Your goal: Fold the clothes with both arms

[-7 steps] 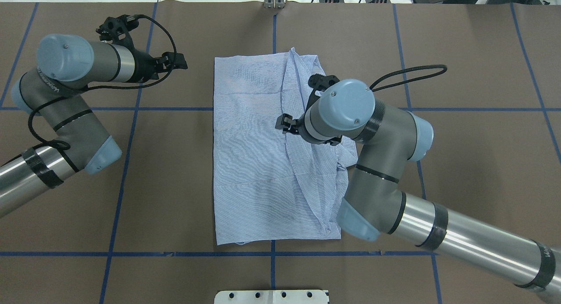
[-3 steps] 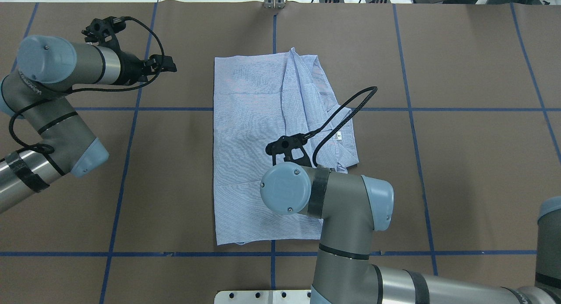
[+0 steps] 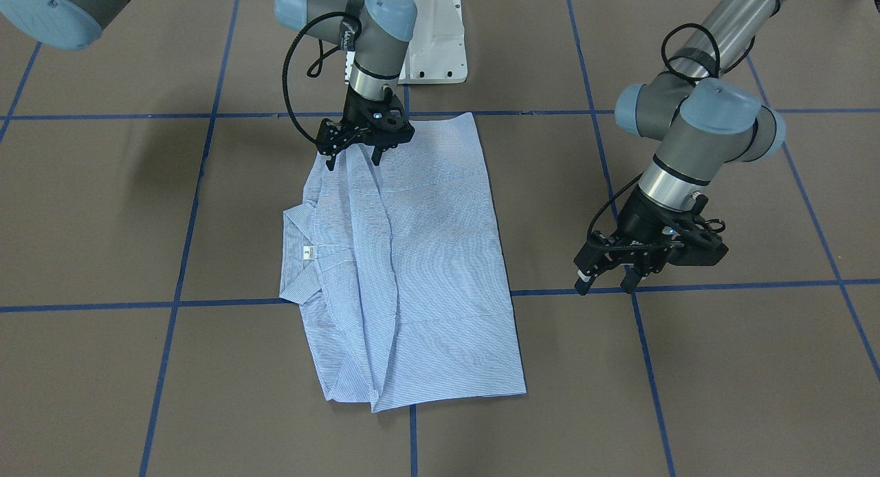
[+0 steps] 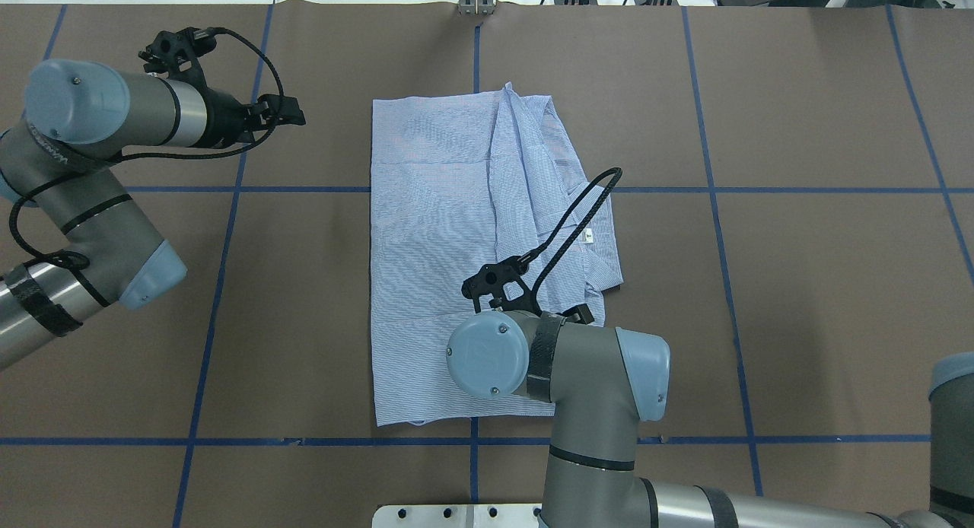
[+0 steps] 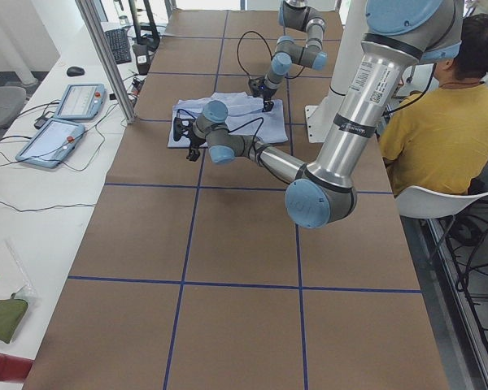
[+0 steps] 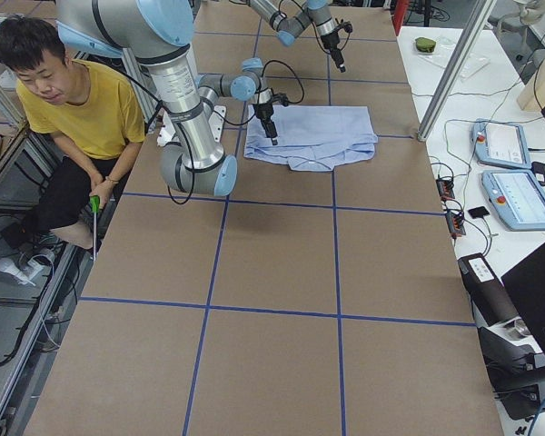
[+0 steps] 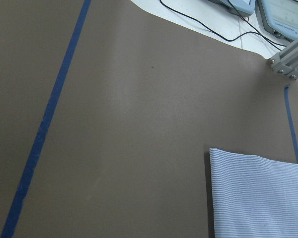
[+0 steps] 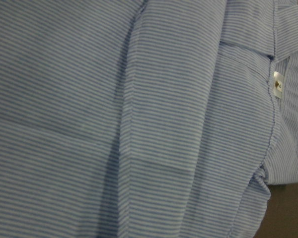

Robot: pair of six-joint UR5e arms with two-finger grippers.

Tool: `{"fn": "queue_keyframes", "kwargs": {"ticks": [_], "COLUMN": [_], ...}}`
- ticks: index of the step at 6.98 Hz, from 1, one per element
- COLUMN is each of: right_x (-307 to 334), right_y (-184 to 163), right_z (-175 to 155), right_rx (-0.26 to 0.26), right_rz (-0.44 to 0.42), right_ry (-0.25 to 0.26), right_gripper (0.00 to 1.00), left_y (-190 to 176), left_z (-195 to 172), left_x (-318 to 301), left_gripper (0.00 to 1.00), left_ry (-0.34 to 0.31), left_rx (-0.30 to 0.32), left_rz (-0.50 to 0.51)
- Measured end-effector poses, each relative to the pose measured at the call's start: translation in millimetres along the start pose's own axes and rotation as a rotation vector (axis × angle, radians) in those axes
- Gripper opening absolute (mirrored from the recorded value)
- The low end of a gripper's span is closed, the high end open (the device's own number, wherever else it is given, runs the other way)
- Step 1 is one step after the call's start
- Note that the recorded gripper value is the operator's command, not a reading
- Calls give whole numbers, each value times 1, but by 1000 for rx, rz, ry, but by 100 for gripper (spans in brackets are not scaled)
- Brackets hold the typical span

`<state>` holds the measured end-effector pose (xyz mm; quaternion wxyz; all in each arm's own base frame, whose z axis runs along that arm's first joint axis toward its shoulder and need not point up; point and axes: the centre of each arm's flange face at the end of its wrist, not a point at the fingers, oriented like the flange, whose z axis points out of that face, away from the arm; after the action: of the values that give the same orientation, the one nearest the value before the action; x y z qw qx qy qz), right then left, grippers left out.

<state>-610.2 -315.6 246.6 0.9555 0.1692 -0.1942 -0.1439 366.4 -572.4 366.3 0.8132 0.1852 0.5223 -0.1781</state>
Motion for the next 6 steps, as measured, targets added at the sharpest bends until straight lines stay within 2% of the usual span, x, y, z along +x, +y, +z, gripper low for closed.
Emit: {"fn": "queue_keyframes", "kwargs": {"ticks": [3, 6], "right_x": [48, 116], "right_y": [-4, 8], "right_z": [26, 32], "right_rx": [-11, -2], "right_rz": [-55, -66], "right_ry": [51, 76], "right_gripper": [100, 100], "left_y": [-2, -5], "left_z": [-1, -4], "left_x": [0, 4], "left_gripper": [100, 100], "left_ry": [0, 1], "left_rx": [2, 8], "left_rz": [-1, -7]}}
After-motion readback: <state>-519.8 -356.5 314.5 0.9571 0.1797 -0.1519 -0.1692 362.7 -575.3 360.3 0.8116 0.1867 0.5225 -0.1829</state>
